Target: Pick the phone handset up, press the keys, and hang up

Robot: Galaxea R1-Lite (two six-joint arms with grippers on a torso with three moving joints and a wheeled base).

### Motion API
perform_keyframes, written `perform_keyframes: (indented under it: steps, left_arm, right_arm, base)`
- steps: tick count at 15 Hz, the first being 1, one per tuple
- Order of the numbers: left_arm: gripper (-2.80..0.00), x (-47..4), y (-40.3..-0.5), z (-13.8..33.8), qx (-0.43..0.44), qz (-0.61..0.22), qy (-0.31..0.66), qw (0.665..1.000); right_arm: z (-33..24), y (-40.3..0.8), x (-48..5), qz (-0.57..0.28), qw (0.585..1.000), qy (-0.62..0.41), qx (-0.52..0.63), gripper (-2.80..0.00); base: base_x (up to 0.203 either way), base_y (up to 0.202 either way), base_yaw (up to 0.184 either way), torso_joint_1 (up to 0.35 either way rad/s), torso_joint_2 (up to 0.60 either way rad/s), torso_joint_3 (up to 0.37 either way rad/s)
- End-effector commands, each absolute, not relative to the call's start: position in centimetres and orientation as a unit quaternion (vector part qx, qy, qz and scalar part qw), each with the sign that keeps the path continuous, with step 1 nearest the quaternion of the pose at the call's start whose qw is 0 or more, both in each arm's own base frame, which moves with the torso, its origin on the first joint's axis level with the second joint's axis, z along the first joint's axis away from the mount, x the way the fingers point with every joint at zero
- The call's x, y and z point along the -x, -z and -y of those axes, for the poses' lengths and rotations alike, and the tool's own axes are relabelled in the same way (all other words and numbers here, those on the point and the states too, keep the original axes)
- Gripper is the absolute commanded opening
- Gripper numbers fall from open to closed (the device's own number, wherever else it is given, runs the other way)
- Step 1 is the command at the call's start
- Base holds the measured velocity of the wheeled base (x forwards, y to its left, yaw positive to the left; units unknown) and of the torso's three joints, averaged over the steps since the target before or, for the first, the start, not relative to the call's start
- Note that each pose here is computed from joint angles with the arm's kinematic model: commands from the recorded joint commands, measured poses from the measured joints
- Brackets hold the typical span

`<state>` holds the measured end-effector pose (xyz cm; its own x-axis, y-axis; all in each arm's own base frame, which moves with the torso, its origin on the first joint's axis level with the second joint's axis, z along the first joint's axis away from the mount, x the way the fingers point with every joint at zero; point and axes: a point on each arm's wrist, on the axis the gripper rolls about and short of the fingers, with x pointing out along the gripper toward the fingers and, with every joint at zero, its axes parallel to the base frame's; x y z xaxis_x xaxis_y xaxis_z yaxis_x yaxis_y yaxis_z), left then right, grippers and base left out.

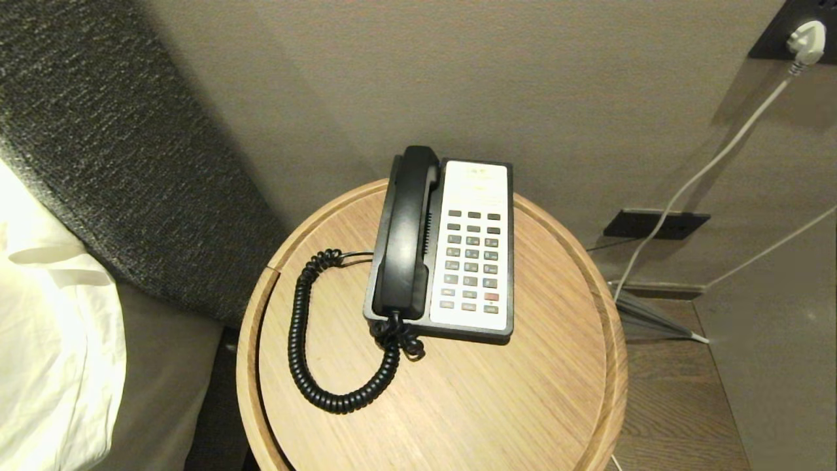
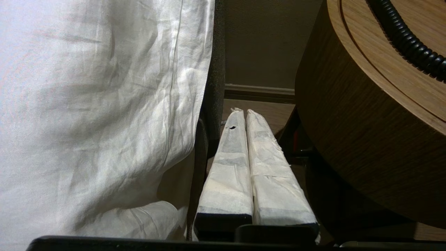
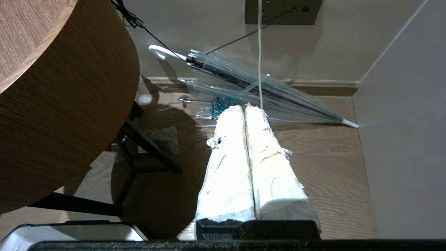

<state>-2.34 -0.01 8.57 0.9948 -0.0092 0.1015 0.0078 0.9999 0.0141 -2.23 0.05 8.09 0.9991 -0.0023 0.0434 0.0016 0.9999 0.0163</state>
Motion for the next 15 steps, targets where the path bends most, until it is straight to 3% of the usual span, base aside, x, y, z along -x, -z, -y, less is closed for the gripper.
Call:
perform_keyframes:
  steps: [1, 8, 15]
  left_arm:
    - [-2.80, 2.01, -7.47, 0.01, -0.007, 0.031, 0.004, 0.999]
    - [-2.80, 2.01, -7.47, 0.01, 0.000, 0.031, 0.003, 1.000]
    - [-2.80, 2.00, -7.46, 0.00, 0.005, 0.029, 0.002, 1.000]
  right_arm:
    - [-0.05, -7.56, 2.03, 0.009, 1.000, 0.001, -0.008, -2.80]
    - [-0.05, -7.56, 2.03, 0.009, 1.000, 0.001, -0.008, -2.80]
    - [-0.05, -7.56, 2.03, 0.009, 1.000, 0.001, -0.008, -2.80]
  base:
    - [0.000, 0.000, 0.000, 0.000, 0.00, 0.000]
    - [0.000, 0.000, 0.000, 0.001, 0.00, 0.012]
    - [0.000, 0.000, 0.000, 0.002, 0.00, 0.178]
